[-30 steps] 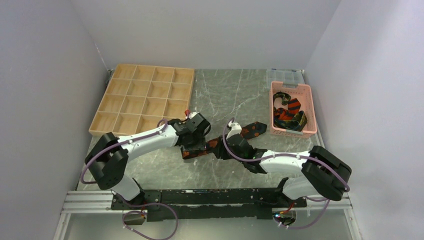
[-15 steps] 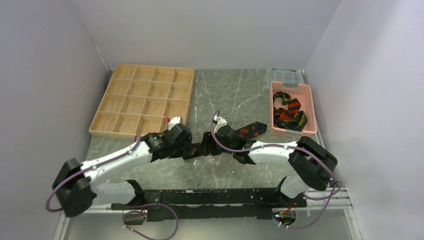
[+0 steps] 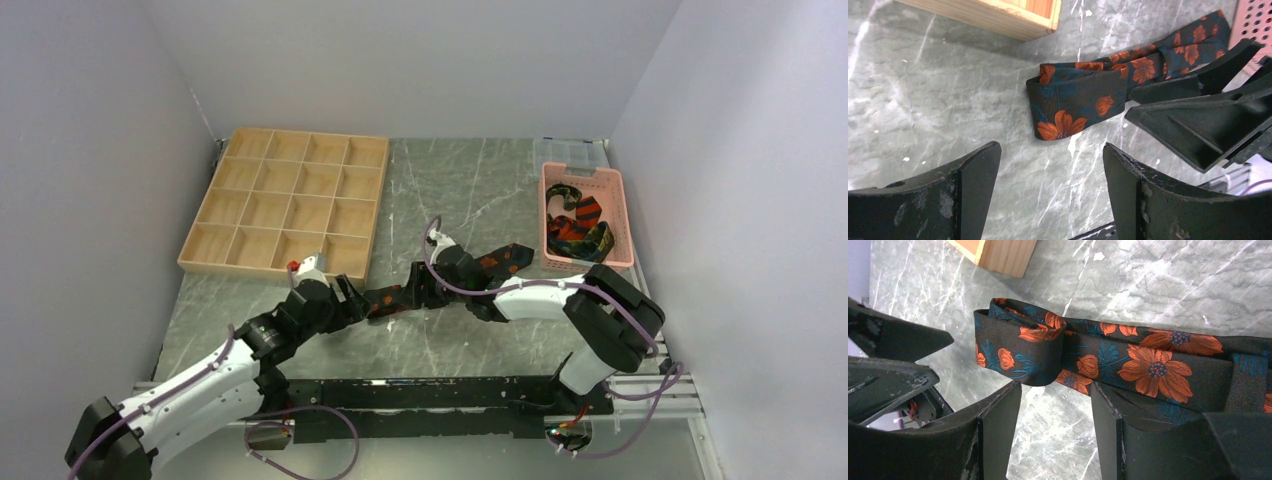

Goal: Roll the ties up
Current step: Roll the tie at the center of the board.

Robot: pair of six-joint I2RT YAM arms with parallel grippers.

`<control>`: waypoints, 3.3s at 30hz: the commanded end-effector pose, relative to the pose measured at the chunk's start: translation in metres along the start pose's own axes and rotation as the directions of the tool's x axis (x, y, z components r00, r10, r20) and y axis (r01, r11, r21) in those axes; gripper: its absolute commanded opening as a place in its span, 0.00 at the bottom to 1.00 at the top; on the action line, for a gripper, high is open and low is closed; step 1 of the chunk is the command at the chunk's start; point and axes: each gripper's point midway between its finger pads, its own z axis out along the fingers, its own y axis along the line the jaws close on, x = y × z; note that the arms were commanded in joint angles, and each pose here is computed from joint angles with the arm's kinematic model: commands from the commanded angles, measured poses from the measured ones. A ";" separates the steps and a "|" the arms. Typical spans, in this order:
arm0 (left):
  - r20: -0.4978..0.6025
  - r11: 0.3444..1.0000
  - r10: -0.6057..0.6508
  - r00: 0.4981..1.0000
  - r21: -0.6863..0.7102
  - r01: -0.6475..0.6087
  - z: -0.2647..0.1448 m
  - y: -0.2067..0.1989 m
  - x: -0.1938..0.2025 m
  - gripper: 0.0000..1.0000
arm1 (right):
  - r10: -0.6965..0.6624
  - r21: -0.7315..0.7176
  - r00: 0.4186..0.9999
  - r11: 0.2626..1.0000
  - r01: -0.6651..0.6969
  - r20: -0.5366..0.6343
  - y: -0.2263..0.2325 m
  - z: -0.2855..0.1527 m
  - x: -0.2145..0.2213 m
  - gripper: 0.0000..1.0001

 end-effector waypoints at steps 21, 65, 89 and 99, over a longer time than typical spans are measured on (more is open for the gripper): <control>-0.053 0.980 -0.140 0.989 0.137 0.146 0.042 -0.004 -0.005 0.77 | -0.006 -0.098 0.998 0.995 0.012 0.062 0.027 0.013 -0.035 0.58; -0.139 0.963 -0.104 0.985 0.235 0.134 0.054 -0.015 0.015 0.21 | 0.077 -0.098 0.995 0.992 -0.084 -0.070 0.001 0.041 0.003 0.34; -0.047 0.977 -0.148 0.988 -0.161 0.138 0.059 0.064 0.011 0.11 | -0.058 -0.023 0.998 0.998 0.058 0.010 0.015 0.031 -0.028 0.41; -0.071 0.971 -0.133 0.989 -0.209 0.115 0.065 0.065 0.000 0.11 | -0.133 -0.046 0.989 0.990 0.131 -0.060 0.033 0.034 0.006 0.38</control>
